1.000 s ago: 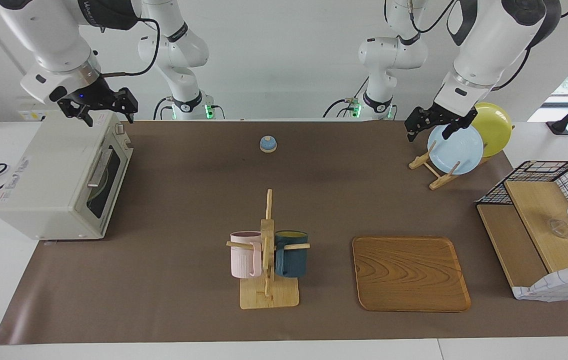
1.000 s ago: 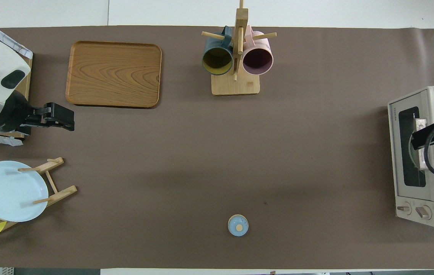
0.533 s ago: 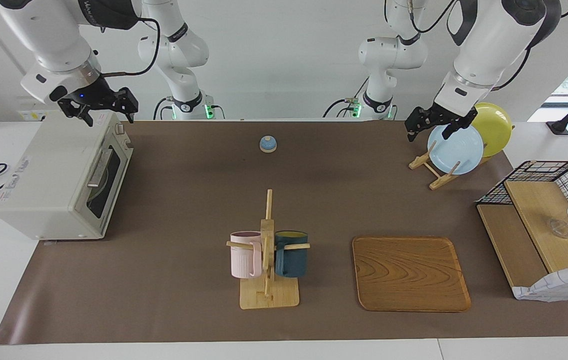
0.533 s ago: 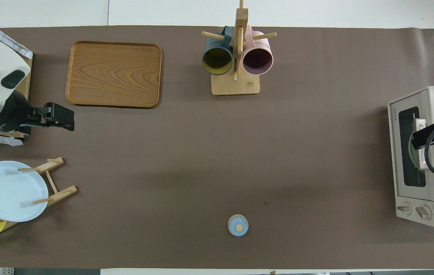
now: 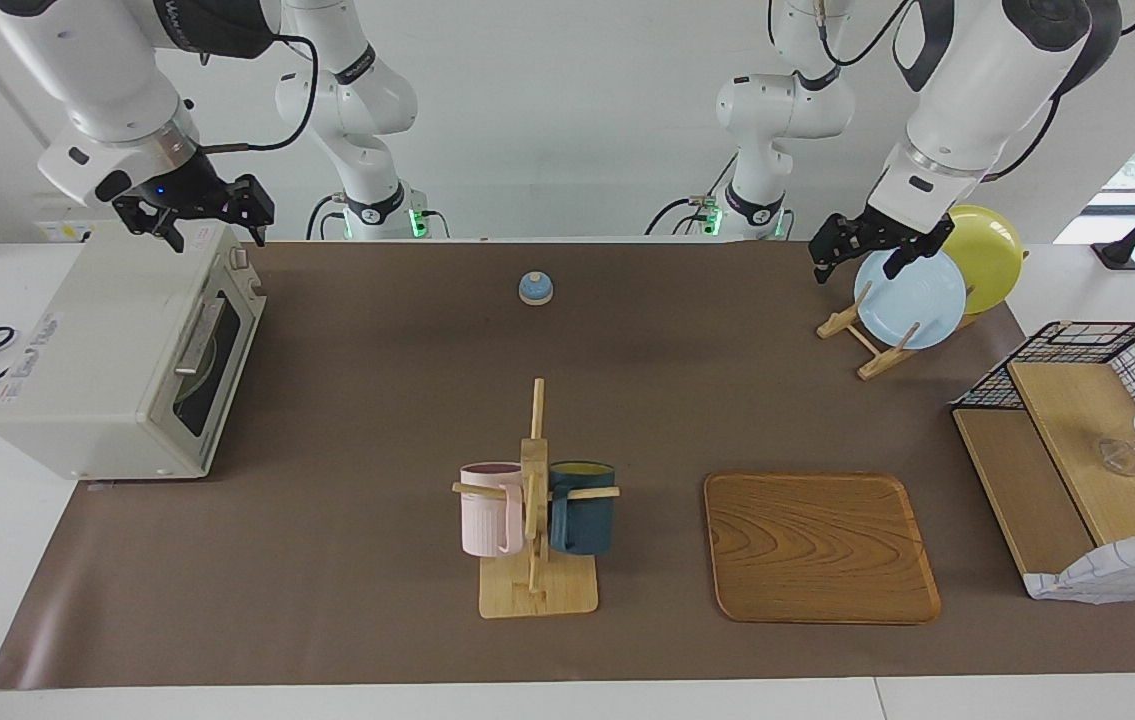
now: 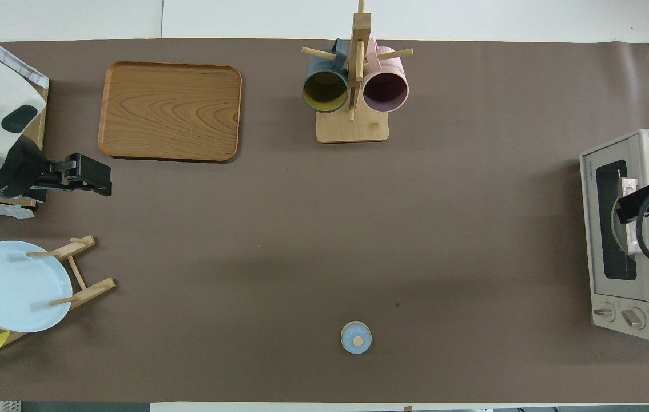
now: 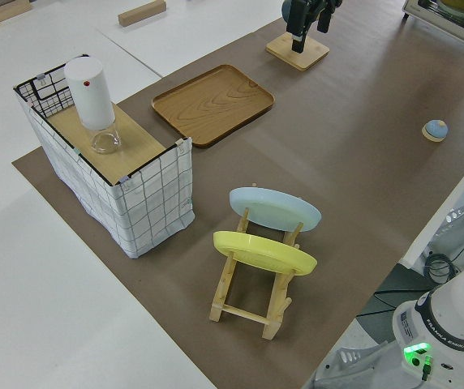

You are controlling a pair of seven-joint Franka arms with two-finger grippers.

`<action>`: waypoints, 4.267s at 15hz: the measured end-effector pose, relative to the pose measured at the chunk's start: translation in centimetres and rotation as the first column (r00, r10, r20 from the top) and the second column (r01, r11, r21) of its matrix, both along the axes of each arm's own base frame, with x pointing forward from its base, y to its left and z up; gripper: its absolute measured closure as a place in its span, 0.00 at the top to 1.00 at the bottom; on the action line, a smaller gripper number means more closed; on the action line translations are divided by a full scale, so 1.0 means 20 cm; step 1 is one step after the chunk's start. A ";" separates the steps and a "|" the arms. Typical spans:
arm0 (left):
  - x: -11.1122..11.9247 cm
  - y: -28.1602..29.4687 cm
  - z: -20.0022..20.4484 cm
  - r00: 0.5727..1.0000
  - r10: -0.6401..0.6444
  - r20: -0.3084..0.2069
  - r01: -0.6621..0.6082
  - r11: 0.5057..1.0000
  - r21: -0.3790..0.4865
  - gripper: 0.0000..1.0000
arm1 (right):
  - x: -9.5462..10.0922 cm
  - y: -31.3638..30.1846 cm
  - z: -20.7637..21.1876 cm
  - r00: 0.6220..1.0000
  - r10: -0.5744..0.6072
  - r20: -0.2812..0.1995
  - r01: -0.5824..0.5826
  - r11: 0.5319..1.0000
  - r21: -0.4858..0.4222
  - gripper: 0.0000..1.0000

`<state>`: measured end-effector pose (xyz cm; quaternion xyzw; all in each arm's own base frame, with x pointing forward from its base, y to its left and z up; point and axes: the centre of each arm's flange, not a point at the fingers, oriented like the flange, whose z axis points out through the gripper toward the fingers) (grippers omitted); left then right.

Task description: Put corn in oven

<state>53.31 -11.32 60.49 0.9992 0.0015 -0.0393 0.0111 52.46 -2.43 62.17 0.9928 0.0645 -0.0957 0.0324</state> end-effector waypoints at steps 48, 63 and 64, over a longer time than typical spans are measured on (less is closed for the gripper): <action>0.00 0.00 0.00 1.000 0.000 0.000 0.000 1.000 0.000 1.00 | 0.06 0.02 0.06 0.988 -0.122 0.094 0.116 0.991 0.064 1.00; 0.00 0.00 0.00 1.000 0.000 0.000 0.000 1.000 0.000 1.00 | 0.06 0.02 0.06 0.988 -0.122 0.095 0.116 0.991 0.064 1.00; 0.00 0.00 0.00 1.000 0.000 0.000 0.000 1.000 0.000 1.00 | 0.06 0.02 0.06 0.988 -0.122 0.095 0.116 0.991 0.064 1.00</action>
